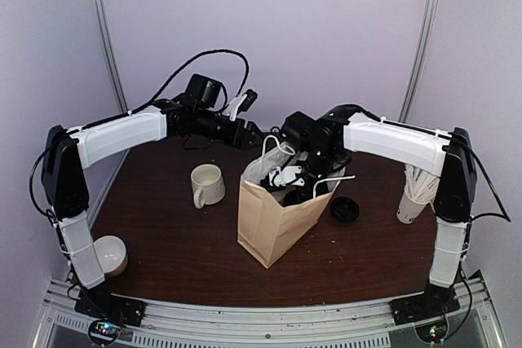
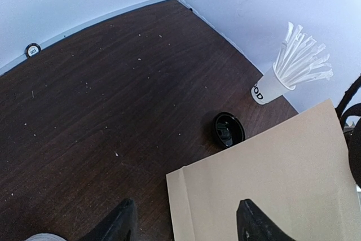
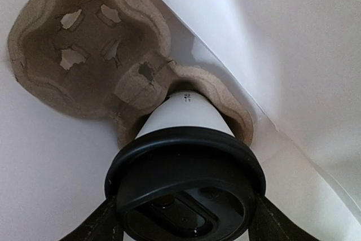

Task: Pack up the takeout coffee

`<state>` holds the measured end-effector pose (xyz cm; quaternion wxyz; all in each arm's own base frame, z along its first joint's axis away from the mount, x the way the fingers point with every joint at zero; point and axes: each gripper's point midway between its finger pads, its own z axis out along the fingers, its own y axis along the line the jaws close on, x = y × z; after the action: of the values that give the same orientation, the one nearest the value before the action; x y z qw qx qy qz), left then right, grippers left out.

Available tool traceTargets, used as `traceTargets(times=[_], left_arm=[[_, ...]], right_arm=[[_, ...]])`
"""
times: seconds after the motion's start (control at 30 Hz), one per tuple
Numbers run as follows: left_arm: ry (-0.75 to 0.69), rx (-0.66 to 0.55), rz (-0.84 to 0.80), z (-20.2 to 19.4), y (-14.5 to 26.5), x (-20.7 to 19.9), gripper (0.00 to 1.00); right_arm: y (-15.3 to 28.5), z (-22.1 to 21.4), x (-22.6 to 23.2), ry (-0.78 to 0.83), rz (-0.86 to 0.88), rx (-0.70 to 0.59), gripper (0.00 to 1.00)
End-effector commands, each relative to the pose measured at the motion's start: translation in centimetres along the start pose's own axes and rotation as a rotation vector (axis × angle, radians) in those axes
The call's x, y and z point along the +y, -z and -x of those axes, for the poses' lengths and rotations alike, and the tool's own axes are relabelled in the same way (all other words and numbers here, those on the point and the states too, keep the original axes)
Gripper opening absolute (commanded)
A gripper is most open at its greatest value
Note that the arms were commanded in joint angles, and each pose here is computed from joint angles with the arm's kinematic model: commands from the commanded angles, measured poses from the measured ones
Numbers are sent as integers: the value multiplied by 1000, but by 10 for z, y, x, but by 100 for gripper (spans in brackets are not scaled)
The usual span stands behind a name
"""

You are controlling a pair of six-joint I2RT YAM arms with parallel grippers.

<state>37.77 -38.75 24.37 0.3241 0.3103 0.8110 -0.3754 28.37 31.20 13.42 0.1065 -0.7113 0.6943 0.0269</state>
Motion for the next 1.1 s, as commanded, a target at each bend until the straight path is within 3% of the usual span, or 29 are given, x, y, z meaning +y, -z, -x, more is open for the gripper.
traceTargets(times=[0.0, 0.27, 0.63, 0.87, 1.07], left_arm=[[-47, -82, -35, 22, 14, -16, 64], [-91, -93, -9, 28, 26, -19, 64], [-150, -55, -19, 34, 49, -33, 65], [-161, -48, 7, 30, 99, -43, 67], [-183, 28, -199, 0, 122, -87, 69]], right_arm=[[-32, -17, 3, -24, -7, 67, 65], [-64, -32, -2, -126, -24, 174, 66], [-68, -22, 1, -140, -119, 175, 66], [-55, -10, -16, -257, -71, 27, 68], [-42, -2, -17, -239, -57, 3, 72]])
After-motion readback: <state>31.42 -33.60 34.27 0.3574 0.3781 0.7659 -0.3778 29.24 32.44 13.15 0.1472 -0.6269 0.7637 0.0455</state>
